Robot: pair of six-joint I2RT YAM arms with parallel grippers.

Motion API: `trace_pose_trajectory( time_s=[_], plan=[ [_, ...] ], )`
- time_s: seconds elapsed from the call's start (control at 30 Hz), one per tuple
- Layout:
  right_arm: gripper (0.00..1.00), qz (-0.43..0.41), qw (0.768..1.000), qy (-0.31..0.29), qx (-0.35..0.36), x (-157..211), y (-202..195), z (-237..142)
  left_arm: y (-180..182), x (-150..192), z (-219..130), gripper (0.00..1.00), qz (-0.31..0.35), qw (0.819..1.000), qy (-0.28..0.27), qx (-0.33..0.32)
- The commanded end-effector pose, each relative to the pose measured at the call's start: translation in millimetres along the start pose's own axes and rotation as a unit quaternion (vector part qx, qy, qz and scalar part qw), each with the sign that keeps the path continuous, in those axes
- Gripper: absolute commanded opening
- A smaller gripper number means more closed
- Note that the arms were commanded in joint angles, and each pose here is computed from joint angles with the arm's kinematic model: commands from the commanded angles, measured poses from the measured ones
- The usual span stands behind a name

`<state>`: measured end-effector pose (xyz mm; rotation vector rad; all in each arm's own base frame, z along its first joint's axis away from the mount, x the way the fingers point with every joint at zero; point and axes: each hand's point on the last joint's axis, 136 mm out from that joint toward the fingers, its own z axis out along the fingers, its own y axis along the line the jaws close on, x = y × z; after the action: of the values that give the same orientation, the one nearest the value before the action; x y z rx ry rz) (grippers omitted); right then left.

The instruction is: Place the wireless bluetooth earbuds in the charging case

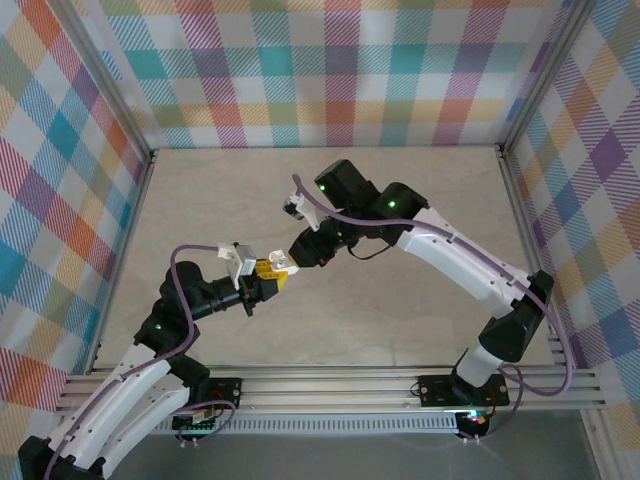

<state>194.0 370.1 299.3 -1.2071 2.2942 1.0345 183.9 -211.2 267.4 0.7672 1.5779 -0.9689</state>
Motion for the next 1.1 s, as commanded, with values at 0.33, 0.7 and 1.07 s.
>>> trace_pose_trajectory(
  time_s=[0.33,0.7,1.07],
  plan=[
    [0.21,-0.096,0.992,0.016,-0.076,9,17,-7,-26,-22,-5,0.0,0.021,0.998,-0.035,0.056],
    [0.23,-0.137,0.988,0.042,-0.058,11,6,-2,-31,-23,-6,0.0,0.015,0.997,-0.029,0.071],
    [0.44,-0.156,0.986,0.049,-0.044,10,1,-2,-31,-21,-6,0.0,0.012,0.997,-0.025,0.072]
  ],
)
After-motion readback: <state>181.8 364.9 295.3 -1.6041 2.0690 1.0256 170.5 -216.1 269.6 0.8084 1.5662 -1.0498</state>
